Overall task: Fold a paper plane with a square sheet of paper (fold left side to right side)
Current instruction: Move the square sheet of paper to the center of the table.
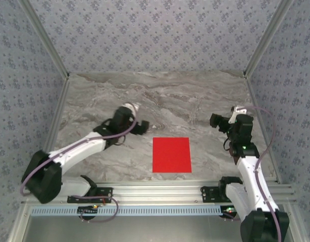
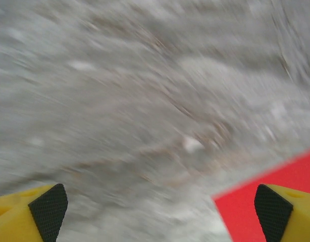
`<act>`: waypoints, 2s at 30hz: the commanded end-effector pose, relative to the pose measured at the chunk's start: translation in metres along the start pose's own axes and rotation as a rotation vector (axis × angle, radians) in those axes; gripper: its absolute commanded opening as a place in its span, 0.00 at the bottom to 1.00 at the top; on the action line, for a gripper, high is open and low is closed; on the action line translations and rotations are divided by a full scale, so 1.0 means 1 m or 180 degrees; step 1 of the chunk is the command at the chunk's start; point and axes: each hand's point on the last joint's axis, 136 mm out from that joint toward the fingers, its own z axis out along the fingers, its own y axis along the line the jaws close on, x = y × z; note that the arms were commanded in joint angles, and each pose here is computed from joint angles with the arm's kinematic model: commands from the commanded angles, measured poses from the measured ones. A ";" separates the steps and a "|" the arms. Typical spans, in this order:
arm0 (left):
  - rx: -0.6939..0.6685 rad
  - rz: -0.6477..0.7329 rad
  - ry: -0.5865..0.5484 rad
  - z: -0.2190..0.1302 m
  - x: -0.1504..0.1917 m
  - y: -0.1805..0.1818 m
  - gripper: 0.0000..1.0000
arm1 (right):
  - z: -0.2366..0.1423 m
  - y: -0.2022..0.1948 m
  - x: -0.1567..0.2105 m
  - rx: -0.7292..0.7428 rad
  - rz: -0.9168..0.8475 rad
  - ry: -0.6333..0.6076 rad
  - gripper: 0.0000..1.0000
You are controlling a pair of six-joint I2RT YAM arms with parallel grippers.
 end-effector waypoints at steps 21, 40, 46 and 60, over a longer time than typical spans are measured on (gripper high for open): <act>0.0420 0.0389 0.1437 0.094 0.097 -0.155 0.94 | -0.025 0.010 0.065 -0.0026 0.0183 0.0819 1.00; -0.0062 0.0646 0.1390 0.142 0.056 -0.084 0.94 | -0.026 0.013 0.070 -0.0055 0.0195 0.0879 1.00; 0.0013 0.0645 0.1288 0.158 0.022 -0.073 0.94 | -0.024 0.018 0.076 -0.0130 0.0278 0.0932 1.00; 0.0838 -0.0184 0.0913 0.058 -0.003 -0.102 0.93 | 0.024 0.076 0.095 -0.0392 -0.0054 0.1589 1.00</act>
